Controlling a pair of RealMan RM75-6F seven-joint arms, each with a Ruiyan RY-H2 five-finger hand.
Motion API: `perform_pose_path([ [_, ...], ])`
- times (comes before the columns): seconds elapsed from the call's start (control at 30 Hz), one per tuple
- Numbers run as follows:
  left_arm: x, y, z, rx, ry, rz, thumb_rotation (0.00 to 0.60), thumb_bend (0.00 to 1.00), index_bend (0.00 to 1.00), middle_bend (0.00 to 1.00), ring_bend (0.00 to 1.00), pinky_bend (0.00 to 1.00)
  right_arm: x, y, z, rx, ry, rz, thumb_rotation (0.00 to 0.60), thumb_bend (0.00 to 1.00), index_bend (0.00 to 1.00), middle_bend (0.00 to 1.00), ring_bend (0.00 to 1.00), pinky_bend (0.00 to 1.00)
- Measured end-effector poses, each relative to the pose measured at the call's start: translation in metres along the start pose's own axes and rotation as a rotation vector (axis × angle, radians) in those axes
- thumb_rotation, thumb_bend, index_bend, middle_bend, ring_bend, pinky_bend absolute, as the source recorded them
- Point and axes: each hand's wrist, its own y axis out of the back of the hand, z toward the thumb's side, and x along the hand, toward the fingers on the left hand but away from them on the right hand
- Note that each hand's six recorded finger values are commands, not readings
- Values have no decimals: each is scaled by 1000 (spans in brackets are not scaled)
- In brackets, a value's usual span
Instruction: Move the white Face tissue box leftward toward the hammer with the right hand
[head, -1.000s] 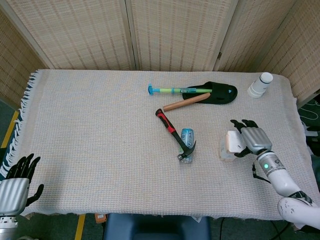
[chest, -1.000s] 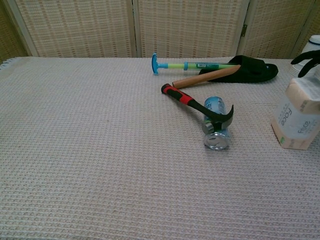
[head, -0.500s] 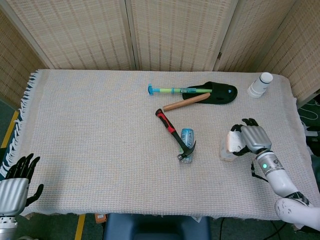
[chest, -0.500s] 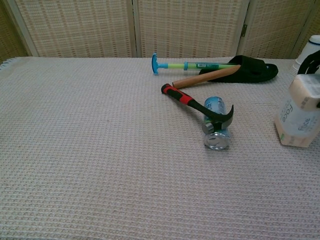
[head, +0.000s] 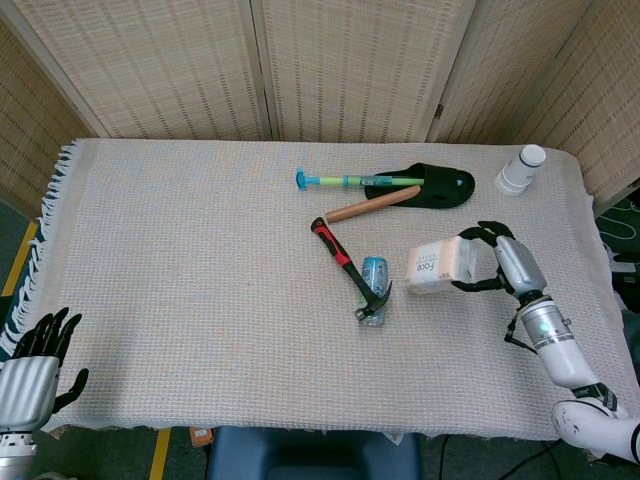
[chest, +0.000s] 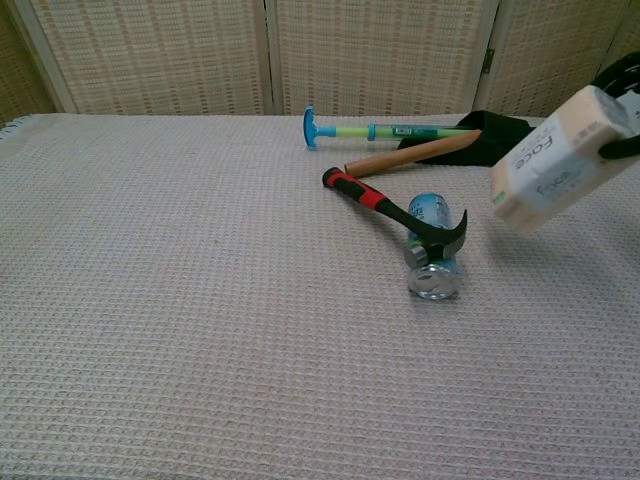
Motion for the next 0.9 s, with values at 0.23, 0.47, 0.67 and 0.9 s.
perform_pose_path([
  [0.23, 2, -2, -2, 3, 10, -6, 600, 344, 100, 0, 0, 151, -17, 14, -54, -334, 76, -37, 600, 117, 469, 461, 278, 0],
  [0.47, 3, -3, -3, 8, 15, -12, 600, 346, 100, 0, 0, 152, -25, -14, -89, -347, 91, 27, 600, 138, 468, 461, 278, 0],
  [0.67, 4, -5, -4, 11, 19, -20, 600, 344, 100, 0, 0, 152, -29, -47, -91, -349, 91, 111, 600, 145, 468, 461, 278, 0],
  [0.9, 4, -4, -4, 12, 25, -17, 600, 344, 100, 0, 0, 151, -31, -49, -95, -248, 85, 108, 600, 150, 469, 461, 278, 0],
])
